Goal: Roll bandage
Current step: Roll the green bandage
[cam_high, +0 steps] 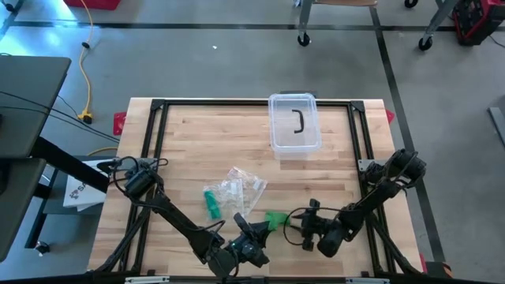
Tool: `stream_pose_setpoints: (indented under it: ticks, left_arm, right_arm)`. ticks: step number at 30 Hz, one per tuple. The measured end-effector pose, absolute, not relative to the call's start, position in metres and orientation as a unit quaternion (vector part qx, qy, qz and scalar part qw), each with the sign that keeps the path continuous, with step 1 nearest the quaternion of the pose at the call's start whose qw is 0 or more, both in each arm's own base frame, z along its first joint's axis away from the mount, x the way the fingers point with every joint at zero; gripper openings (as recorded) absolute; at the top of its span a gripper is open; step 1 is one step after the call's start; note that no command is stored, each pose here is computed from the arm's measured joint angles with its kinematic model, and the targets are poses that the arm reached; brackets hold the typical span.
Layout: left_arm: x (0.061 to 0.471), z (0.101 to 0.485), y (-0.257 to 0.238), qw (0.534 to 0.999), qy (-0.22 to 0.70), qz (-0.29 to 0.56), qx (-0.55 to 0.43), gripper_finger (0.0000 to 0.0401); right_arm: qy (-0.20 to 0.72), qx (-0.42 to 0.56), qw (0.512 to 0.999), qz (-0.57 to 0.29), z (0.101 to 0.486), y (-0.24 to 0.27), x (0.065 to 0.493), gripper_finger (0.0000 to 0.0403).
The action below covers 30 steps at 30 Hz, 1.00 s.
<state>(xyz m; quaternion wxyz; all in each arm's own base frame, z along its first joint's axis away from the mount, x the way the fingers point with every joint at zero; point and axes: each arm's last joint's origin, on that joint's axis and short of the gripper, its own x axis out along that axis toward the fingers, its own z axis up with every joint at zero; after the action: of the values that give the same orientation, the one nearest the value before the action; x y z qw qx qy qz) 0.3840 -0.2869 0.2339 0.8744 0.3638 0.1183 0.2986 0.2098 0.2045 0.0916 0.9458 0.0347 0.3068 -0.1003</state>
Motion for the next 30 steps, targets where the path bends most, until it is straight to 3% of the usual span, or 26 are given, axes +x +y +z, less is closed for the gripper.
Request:
stream_pose_setpoints:
  ticks: [13,19,24,30]
  left_arm:
    - [0.382,0.234,-0.291,0.882,0.11,0.287,0.357,0.0]
    - [0.381,0.23,-0.303,0.941,0.054,0.166,0.291,0.0]
    - [0.385,0.217,-0.304,0.97,0.067,0.059,0.226,0.0]
    - [0.391,0.211,-0.297,0.974,0.088,0.04,0.206,0.0]
  right_arm:
    - [0.328,0.003,0.939,-0.103,0.089,0.196,0.214,0.0144]
    - [0.352,0.037,0.931,-0.088,0.088,0.198,0.211,0.0144]
    - [0.358,0.071,0.928,-0.072,0.089,0.209,0.201,0.0144]
    - [0.36,0.103,0.926,-0.038,0.101,0.222,0.185,0.0144]
